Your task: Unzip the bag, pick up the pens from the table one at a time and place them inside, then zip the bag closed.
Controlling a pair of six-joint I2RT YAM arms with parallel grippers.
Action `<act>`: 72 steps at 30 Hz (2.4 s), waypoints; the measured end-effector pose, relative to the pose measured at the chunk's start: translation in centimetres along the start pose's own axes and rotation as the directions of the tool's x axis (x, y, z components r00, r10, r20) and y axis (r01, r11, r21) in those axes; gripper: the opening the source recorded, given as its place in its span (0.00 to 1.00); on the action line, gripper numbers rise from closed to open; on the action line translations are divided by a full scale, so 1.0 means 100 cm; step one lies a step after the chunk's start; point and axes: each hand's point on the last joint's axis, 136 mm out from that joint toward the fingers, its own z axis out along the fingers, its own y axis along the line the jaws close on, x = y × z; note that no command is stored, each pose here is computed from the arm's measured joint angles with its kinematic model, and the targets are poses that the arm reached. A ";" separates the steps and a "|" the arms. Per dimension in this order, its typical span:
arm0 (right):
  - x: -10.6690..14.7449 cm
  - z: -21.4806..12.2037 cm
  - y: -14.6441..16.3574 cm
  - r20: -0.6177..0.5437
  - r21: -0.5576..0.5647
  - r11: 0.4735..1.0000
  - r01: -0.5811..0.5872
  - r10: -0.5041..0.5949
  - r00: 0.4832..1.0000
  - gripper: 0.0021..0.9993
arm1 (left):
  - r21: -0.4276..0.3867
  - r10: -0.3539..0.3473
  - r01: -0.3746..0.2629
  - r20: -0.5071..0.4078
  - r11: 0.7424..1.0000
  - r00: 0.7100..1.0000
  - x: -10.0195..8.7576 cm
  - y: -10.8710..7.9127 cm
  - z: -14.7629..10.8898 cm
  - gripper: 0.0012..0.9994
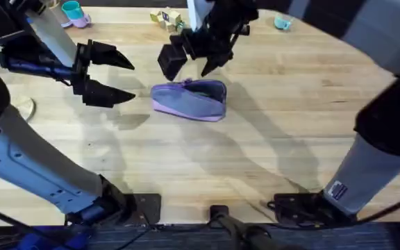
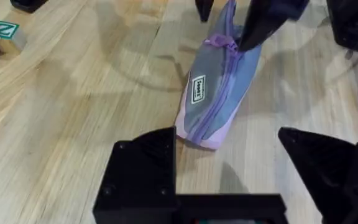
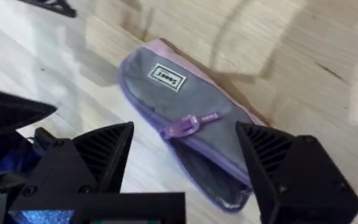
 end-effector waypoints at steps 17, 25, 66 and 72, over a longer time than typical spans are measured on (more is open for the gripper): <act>0.013 0.018 0.020 -0.057 -0.034 0.999 0.019 -0.021 0.998 0.51 | 0.000 0.000 0.000 0.000 1.000 1.000 0.000 0.000 0.000 1.00; 0.017 0.017 0.020 -0.074 -0.033 0.999 0.012 -0.015 0.997 0.13 | 0.000 0.000 0.000 0.000 1.000 1.000 0.000 0.000 0.000 1.00; -0.005 -0.010 0.016 0.000 0.042 0.994 0.097 -0.097 0.995 0.03 | 0.140 0.214 -0.198 -0.107 0.970 0.971 -0.019 0.013 0.096 0.90; -0.005 -0.010 0.017 0.001 0.042 0.994 0.097 -0.097 0.995 0.03 | 0.145 0.178 -0.157 -0.142 0.977 0.974 -0.014 0.013 0.096 0.48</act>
